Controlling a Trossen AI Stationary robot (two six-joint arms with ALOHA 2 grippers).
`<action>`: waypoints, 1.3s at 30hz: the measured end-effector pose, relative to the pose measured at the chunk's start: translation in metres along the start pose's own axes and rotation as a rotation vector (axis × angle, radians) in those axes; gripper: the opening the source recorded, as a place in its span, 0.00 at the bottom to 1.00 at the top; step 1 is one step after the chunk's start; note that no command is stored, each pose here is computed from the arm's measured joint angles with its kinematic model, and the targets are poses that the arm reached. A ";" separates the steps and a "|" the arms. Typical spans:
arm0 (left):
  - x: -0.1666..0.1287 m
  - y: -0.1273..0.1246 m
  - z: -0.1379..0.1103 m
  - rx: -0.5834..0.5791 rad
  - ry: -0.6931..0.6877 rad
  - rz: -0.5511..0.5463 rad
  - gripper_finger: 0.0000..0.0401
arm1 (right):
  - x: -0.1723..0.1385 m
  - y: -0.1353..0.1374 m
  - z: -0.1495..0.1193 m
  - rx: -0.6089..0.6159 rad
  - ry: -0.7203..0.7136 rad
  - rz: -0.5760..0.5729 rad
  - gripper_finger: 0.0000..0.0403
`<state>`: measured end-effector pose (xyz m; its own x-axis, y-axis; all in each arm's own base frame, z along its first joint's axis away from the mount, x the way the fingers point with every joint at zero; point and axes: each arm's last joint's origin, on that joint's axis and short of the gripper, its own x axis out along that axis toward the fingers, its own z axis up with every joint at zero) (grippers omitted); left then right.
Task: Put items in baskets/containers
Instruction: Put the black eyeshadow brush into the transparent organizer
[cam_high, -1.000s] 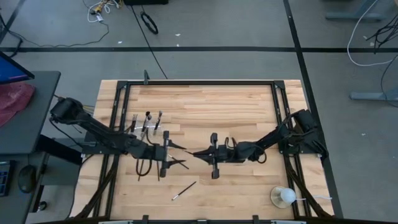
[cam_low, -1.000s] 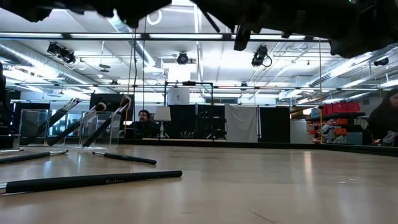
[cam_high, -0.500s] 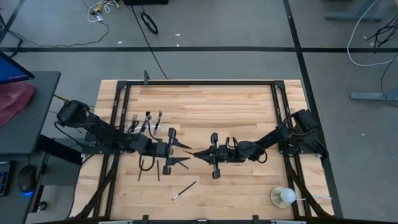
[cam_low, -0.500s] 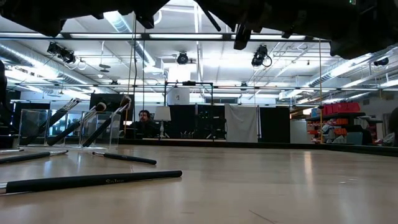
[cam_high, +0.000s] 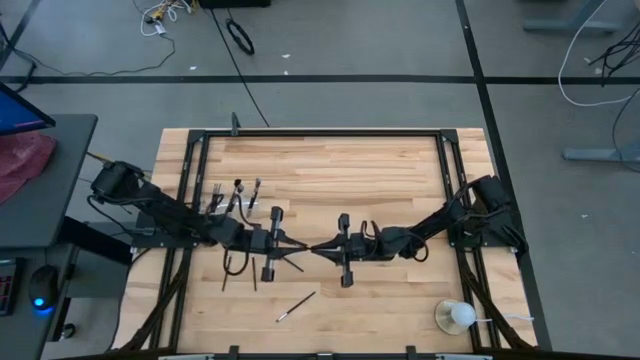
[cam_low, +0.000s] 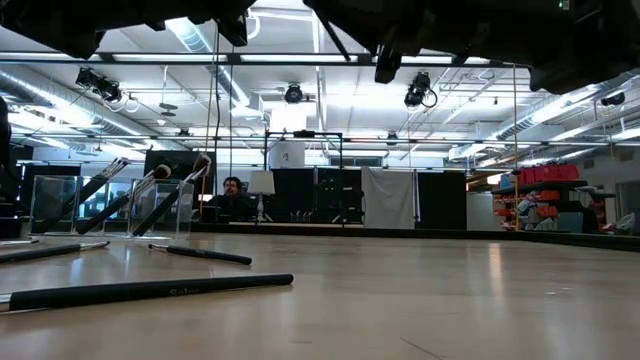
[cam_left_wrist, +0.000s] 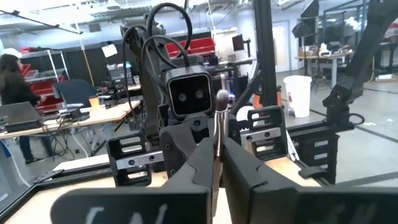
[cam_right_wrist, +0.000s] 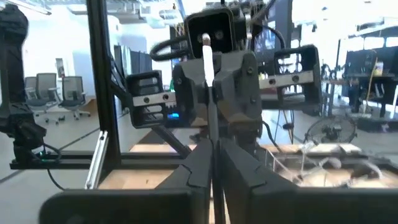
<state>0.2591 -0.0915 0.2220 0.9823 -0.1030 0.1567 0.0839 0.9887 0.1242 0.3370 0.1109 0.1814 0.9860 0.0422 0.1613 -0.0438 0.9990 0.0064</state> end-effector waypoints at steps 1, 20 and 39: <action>0.000 0.000 -0.001 0.002 0.009 0.001 0.05 | 0.000 -0.001 -0.001 0.006 0.015 -0.002 0.09; -0.078 0.039 0.061 -0.119 0.742 0.539 0.05 | -0.003 -0.015 0.002 0.013 0.173 -0.218 0.31; -0.125 0.065 0.018 -0.219 1.066 0.909 0.06 | -0.003 -0.017 -0.001 0.032 0.189 -0.216 0.29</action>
<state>0.1384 -0.0165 0.2277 0.3531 0.6013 -0.7168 -0.7086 0.6721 0.2147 0.3344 0.0943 0.1801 0.9854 -0.1669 -0.0346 0.1686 0.9843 0.0527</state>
